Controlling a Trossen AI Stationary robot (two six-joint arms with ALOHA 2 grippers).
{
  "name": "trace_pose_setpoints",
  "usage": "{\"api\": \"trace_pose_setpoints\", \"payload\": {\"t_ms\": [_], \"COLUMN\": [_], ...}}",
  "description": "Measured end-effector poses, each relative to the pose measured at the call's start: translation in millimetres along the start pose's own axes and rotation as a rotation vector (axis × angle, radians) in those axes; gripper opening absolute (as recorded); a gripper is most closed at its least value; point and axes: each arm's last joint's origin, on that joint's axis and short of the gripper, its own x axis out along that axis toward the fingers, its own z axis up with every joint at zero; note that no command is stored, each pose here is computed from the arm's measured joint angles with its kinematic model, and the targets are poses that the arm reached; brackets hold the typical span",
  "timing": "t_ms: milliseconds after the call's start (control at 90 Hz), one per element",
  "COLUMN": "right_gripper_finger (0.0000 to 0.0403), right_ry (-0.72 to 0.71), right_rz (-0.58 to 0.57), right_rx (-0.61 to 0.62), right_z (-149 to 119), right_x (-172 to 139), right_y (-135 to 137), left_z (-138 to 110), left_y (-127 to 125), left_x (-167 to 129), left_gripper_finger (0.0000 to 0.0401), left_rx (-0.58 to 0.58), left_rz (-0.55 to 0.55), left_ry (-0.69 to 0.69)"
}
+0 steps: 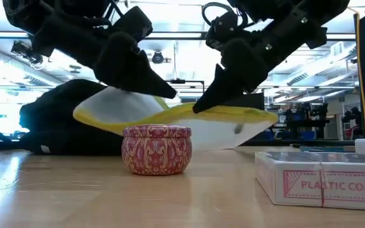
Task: Unpack backpack
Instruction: Put the red urn into the zip lock bag
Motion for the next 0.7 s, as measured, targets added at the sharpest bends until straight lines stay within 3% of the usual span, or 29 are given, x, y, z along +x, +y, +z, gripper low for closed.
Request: {"api": "trace_pose_setpoints", "payload": {"t_ms": [100, 267, 422, 700], "right_gripper_finger": [0.0000, 0.0000, 0.0000, 0.0000], "right_ry": [0.000, 0.001, -0.002, 0.001], "right_rz": [0.000, 0.007, 0.008, 0.013], "right_rx": [0.001, 0.002, 0.005, 0.004], "right_z": [0.0, 0.0, 0.2, 0.1], "right_x": [0.0, 0.0, 0.0, 0.0], "right_y": [0.0, 0.2, 0.2, 0.4], "left_z": [3.9, 31.1, 44.8, 29.7], "left_y": [-0.8, -0.6, 0.5, -3.6], "left_x": [2.0, 6.2, 8.3, 21.7], "left_gripper_finger": [0.0198, 0.0198, 0.0198, 0.0198], "left_rx": [0.054, 0.077, 0.047, -0.008], "left_rz": [-0.004, 0.005, 0.014, 0.016], "left_ry": [0.077, 0.233, 0.250, 0.308]}}
